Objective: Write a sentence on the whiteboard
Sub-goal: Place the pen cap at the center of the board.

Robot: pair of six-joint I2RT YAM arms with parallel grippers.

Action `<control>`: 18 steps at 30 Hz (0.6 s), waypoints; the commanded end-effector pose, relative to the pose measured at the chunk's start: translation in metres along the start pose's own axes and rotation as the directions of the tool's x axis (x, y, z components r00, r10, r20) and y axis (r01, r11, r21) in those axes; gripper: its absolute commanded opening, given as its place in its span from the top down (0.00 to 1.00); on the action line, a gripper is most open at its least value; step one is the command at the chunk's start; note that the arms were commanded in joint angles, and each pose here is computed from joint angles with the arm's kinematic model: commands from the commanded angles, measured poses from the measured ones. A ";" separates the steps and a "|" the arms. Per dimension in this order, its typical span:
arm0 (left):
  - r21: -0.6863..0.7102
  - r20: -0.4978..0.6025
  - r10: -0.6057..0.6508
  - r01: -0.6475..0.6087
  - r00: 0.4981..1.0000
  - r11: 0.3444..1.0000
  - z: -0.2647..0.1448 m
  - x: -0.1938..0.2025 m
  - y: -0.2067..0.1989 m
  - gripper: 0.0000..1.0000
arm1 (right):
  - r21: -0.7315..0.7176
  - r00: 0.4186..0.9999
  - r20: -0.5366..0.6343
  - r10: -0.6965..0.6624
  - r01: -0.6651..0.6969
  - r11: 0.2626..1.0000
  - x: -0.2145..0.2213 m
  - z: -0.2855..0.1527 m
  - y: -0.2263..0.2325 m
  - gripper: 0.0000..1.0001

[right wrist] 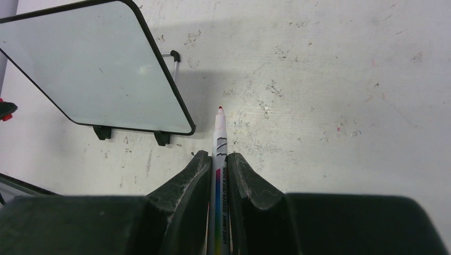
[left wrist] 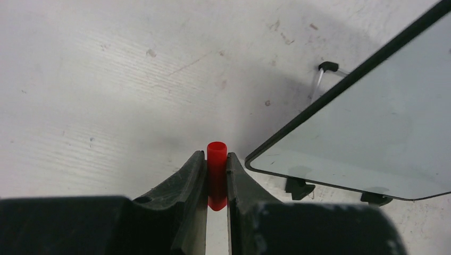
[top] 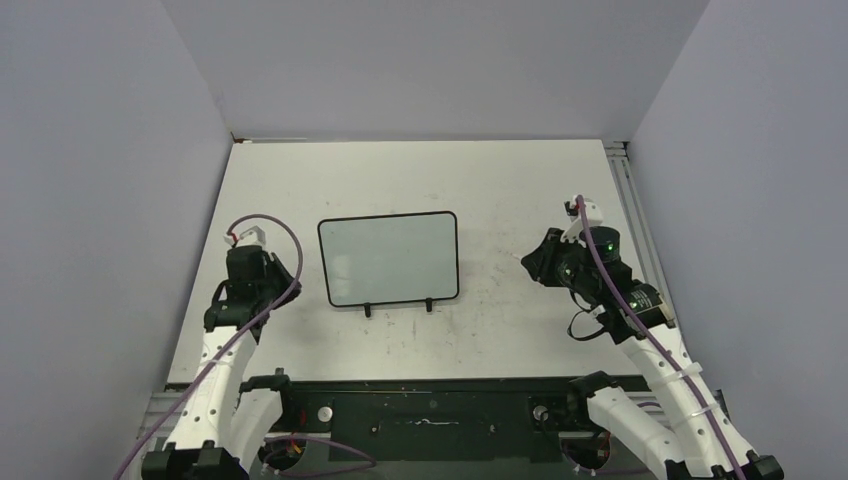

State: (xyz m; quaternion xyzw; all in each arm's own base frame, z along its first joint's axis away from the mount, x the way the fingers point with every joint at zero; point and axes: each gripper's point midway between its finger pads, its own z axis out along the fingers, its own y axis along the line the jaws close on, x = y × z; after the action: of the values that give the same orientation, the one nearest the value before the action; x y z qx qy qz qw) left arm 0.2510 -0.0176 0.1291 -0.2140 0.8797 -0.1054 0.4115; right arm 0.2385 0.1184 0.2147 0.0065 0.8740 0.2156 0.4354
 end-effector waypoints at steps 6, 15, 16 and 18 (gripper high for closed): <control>-0.134 -0.103 -0.059 0.045 0.993 0.990 0.036 0.009 0.022 1.00 | 0.015 0.995 0.096 -0.036 0.034 0.999 -0.012 -0.002 -0.006 0.95; -0.170 -0.218 -0.072 0.035 0.973 0.985 0.051 0.032 0.031 1.00 | -0.007 0.991 0.120 -0.051 0.052 0.999 -0.009 0.001 -0.005 0.95; -0.176 -0.227 -0.077 0.037 0.971 0.984 0.052 0.035 0.033 1.00 | -0.005 0.990 0.131 -0.054 0.056 0.998 -0.009 0.002 -0.007 0.95; -0.207 -0.231 -0.079 0.031 0.970 0.978 0.053 0.037 0.038 1.00 | 0.010 0.989 0.136 -0.061 0.060 0.998 -0.009 0.004 -0.010 0.95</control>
State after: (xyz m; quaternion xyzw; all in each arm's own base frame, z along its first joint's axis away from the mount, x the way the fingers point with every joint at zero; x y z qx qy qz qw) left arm 0.2409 -0.0082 0.0424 -0.2605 0.9311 -0.0597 0.2484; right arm 0.2385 0.1134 0.2056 -0.0024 0.8627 0.2074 0.4613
